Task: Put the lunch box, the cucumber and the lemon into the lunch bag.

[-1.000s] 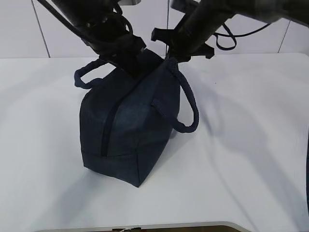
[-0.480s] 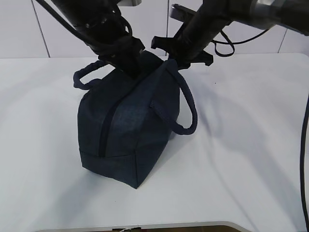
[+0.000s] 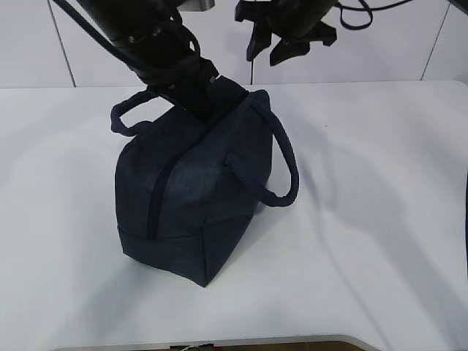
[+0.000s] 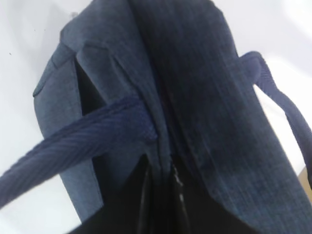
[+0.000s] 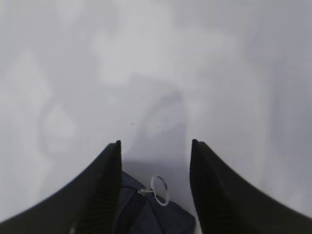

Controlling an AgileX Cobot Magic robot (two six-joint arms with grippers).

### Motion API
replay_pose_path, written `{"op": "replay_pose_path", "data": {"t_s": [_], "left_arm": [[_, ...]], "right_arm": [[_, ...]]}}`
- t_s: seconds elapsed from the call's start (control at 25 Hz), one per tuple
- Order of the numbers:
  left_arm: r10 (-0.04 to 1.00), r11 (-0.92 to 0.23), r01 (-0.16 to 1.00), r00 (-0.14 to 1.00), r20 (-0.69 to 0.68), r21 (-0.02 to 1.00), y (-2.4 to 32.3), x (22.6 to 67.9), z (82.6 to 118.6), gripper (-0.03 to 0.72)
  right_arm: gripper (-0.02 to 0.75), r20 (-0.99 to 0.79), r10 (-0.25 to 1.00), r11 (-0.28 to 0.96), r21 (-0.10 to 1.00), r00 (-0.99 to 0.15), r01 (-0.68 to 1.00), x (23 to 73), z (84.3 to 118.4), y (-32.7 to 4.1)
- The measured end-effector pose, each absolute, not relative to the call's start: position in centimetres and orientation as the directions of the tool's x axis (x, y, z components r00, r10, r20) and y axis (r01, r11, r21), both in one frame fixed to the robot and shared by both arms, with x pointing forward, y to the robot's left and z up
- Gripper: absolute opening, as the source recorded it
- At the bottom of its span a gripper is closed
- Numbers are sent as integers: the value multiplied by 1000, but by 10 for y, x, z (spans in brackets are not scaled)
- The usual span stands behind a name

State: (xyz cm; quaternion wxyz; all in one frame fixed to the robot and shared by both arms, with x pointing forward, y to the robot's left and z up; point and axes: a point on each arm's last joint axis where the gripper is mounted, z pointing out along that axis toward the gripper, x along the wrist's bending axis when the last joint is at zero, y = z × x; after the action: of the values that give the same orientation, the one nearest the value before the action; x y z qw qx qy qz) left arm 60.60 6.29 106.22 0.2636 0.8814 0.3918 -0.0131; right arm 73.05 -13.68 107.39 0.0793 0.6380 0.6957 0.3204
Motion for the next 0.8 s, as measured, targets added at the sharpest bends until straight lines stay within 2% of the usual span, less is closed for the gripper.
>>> {"op": "replay_pose_path", "data": {"t_s": [0.12,0.28,0.36,0.56,0.8], "left_arm": [[682,-558,699,693,-232,447,63,605,1062,119],[672,-578,696,702,-235,426,64,603,1067,288],[665,-595,686,713,-224,419,66,602,1077,343],[729,-536,707,663,-168,462,80,614,1106,372],[803,-438,747,575,-157,501,113,619,1132,374]], "right_arm": [[391,230,953,31,574,-197,818,723,1101,-143],[398,159,964,59,650,-211,758,718,1131,-151],[398,152,965,61,666,-216,744,714,1141,-153],[398,153,958,70,692,-241,718,698,1168,-157],[398,145,950,103,690,-277,716,657,1201,-167]]}}
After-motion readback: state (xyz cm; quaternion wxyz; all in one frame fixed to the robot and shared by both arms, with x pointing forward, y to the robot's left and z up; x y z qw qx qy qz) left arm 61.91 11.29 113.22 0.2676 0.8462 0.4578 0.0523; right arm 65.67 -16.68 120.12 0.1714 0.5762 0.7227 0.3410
